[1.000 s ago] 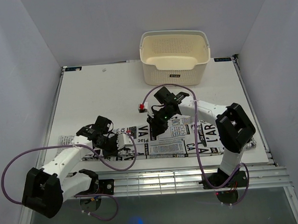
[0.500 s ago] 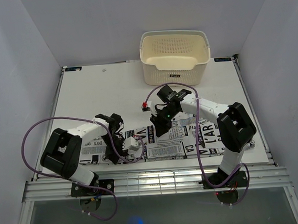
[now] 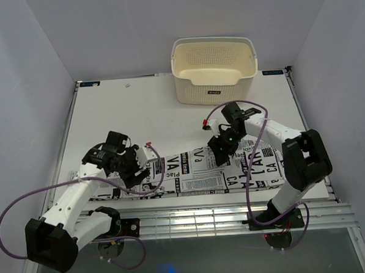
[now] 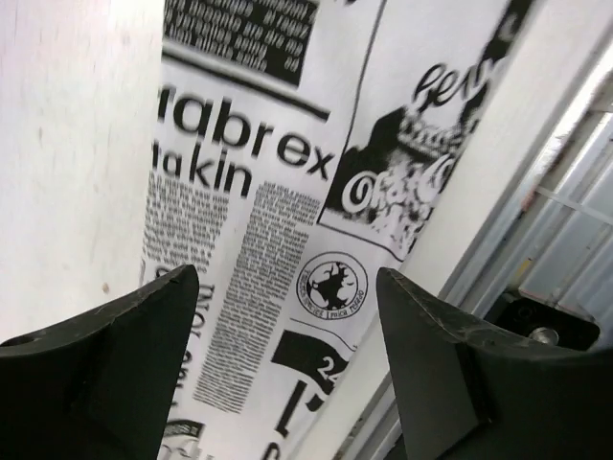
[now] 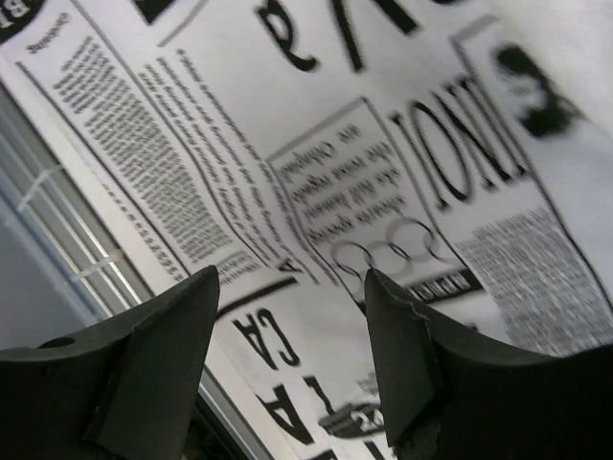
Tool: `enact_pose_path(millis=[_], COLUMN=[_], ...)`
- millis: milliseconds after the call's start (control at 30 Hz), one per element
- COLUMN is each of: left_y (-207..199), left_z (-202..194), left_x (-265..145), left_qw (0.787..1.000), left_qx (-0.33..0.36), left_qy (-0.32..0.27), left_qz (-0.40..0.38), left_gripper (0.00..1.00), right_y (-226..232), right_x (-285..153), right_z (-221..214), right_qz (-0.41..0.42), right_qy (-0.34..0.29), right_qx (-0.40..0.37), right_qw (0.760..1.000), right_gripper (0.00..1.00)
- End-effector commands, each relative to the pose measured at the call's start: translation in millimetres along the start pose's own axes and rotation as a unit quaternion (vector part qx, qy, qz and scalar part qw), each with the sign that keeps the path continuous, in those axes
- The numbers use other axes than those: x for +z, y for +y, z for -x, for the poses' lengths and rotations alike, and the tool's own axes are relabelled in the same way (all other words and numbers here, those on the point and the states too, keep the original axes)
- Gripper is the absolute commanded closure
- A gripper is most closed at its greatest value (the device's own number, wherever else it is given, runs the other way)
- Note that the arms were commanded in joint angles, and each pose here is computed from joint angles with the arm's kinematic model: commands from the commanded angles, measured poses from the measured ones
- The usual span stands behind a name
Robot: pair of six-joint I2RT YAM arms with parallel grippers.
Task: Fold and stack the trousers
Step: Fold the trousers
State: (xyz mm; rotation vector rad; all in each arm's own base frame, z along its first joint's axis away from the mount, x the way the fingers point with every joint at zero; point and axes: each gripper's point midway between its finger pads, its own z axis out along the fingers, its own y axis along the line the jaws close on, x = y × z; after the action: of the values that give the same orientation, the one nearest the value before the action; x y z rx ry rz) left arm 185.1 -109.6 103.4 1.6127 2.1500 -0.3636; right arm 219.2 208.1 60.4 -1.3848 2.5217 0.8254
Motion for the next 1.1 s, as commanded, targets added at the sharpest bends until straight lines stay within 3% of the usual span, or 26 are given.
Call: enact_pose_path(millis=[0, 133, 300, 367, 567, 600, 767, 867, 967, 1000, 1067], left_y=[0.0, -5.3, 17.7, 26.9, 105.1, 123.3, 139.6, 148.0, 165.4, 180.6, 206.8], left_z=[-38.2, -74.8, -106.7, -107.6, -77.2, -61.7, -16.3, 3.9, 2.9, -5.5, -26.3], left_x=[11.5, 33.4, 53.3, 60.1, 77.4, 72.0, 52.3, 13.8, -27.5, -54.8, -85.8], left_qw=[0.994, 0.982, 0.958, 0.954, 0.947, 0.949, 0.955, 0.949, 0.927, 0.909, 0.86], left_qx=[-0.094, -0.159, -0.209, -0.222, -0.248, -0.249, -0.262, -0.286, -0.334, -0.353, -0.406], left_qy=[0.027, 0.079, 0.17, 0.181, 0.173, 0.157, 0.09, 0.023, -0.041, -0.069, -0.103], left_qz=[0.057, 0.069, 0.096, 0.09, 0.107, 0.115, 0.104, 0.129, 0.167, 0.211, 0.29], left_gripper=[0.14, 0.19, 0.22, 0.22, 0.23, 0.23, 0.17, 0.03, 0.02, 0.02, 0.02], right_y=[-9.1, -24.4, -53.4, -68.4, -114.5, -119.0, -121.6, -112.1, -102.7, -100.9, -86.8], right_x=[-28.1, -40.0, -44.9, -47.4, -64.3, -67.3, -92.0, -119.3, -162.5, -181.0, -207.8], right_z=[-13.9, -56.6, -117.5, -133.6, -146.0, -144.1, -117.5, -86.2, -49.3, -34.3, -13.8], right_qz=[-0.056, -0.102, -0.149, -0.159, -0.19, -0.192, -0.196, -0.206, -0.241, -0.26, -0.283], right_qy=[-0.002, 0.033, 0.083, 0.089, 0.082, 0.076, 0.035, -0.022, -0.084, -0.109, -0.157], right_qx=[-0.014, 0.003, 0.045, 0.082, 0.142, 0.145, 0.137, 0.1, 0.058, 0.039, 0.006], right_qw=[0.998, 0.994, 0.984, 0.98, 0.968, 0.968, 0.97, 0.973, 0.965, 0.959, 0.946], right_gripper=[0.32, 0.27, 0.2, 0.19, 0.18, 0.18, 0.16, 0.1, 0.01, 0.1, 0.1])
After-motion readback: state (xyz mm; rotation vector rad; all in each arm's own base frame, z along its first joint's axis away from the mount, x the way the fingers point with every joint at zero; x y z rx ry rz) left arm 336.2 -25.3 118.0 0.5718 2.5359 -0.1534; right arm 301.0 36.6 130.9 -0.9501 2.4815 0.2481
